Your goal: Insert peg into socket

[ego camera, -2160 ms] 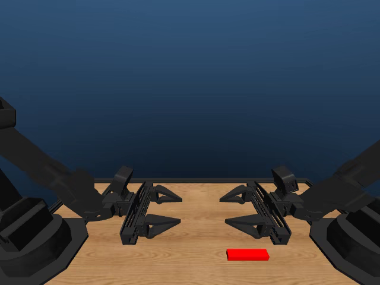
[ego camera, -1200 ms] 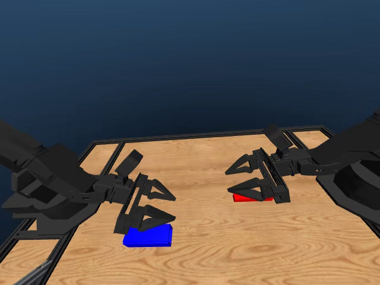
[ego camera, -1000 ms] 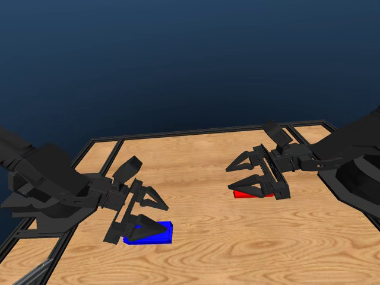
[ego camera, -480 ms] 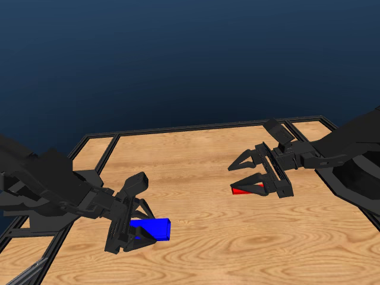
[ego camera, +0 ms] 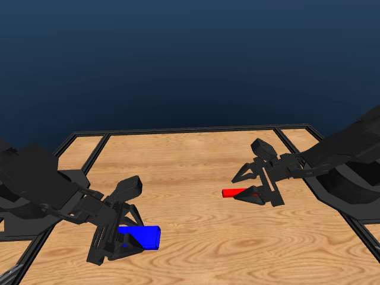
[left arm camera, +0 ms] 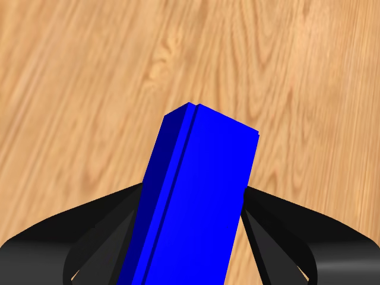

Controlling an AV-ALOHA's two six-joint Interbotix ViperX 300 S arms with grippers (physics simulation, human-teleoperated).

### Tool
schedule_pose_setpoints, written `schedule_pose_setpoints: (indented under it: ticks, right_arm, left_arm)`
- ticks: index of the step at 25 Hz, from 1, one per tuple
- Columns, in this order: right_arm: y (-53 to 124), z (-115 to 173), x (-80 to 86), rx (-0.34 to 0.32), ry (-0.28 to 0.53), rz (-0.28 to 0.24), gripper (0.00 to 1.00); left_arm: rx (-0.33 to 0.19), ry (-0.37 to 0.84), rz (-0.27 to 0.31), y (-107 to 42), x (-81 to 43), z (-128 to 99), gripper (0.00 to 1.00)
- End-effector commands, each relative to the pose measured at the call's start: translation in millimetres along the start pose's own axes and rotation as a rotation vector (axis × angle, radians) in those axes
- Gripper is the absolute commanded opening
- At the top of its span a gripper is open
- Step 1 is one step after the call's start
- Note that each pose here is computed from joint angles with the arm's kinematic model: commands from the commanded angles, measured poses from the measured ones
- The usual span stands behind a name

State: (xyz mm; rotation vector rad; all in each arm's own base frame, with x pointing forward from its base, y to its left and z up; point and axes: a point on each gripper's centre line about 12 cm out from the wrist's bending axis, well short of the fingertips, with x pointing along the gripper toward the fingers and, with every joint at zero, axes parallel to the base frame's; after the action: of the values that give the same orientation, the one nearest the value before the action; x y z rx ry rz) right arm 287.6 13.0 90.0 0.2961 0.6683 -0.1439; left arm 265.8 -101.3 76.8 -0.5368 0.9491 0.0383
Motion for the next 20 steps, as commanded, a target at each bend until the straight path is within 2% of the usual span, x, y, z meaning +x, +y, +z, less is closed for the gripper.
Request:
schedule_pose_setpoints:
  ticks: [1,2,3,4,5,6,7,8,9,10,11,12,14,16,17,18,20]
  right_arm:
    - [-4.7,-5.2,-3.2,0.037,0.043,-0.017,1.0]
    - [-5.5,-14.9,-4.3,0.023,0.074,-0.018,1.0]
    - [-3.8,-9.7,-4.3,0.029,0.056,-0.012,1.0]
    - [-5.2,-14.8,-3.7,0.03,0.081,-0.017,1.0]
    - [-6.7,-21.1,-2.6,0.025,0.111,-0.024,1.0]
    - [-7.6,-25.7,-2.9,0.023,0.127,-0.026,1.0]
    - [-7.3,-24.1,-0.9,0.028,0.122,-0.027,1.0]
    - [-10.0,-30.6,-0.7,0.029,0.147,-0.036,1.0]
    - [-9.5,-29.5,-1.8,0.026,0.142,-0.034,1.0]
    - [-7.2,-28.7,1.2,0.01,0.15,-0.027,0.97]
    - [-2.5,-25.3,4.1,0.0,0.143,-0.017,0.0]
    - [-2.8,-25.7,2.1,-0.004,0.146,-0.016,0.0]
    - [1.0,-18.7,1.8,-0.03,0.137,-0.004,0.0]
    - [10.1,2.0,-0.7,-0.05,0.093,0.024,0.0]
    - [12.2,5.3,-2.7,-0.061,0.096,0.032,0.0]
    - [16.7,14.6,-3.5,-0.072,0.08,0.045,0.0]
    - [22.3,27.9,-5.9,-0.092,0.059,0.061,0.0]
  left_arm:
    - [0.075,-0.02,-0.047,-22.5,-5.2,18.5,0.0]
    - [0.089,-0.063,-0.077,-30.0,-10.9,30.1,0.0]
    - [0.1,-0.081,-0.089,-32.2,-12.8,33.9,0.0]
    - [0.126,-0.065,-0.077,-32.5,-15.5,36.2,0.0]
    - [0.144,-0.086,-0.095,-42.9,-19.5,48.0,0.0]
    - [0.187,-0.08,-0.1,-47.8,-20.7,47.4,0.0]
    - [0.179,-0.054,-0.078,-50.3,-18.8,52.0,0.0]
    - [0.196,-0.032,-0.058,-51.4,-15.8,53.7,0.0]
    - [0.22,-0.046,-0.081,-61.4,-20.6,56.1,0.0]
    - [0.2,-0.021,-0.055,-54.5,-19.1,51.8,0.0]
    - [0.194,-0.043,-0.067,-57.3,-22.0,58.8,0.0]
    - [0.207,-0.07,-0.089,-64.4,-30.6,64.2,0.0]
    - [0.21,-0.079,-0.079,-62.3,-39.2,68.7,0.0]
    - [0.222,-0.098,-0.079,-60.1,-47.0,71.9,0.0]
    - [0.231,-0.125,-0.097,-69.0,-56.7,79.5,0.0]
    - [0.223,-0.075,-0.032,-57.5,-53.7,74.7,0.0]
    - [0.247,-0.114,-0.041,-64.2,-68.6,84.1,0.0]
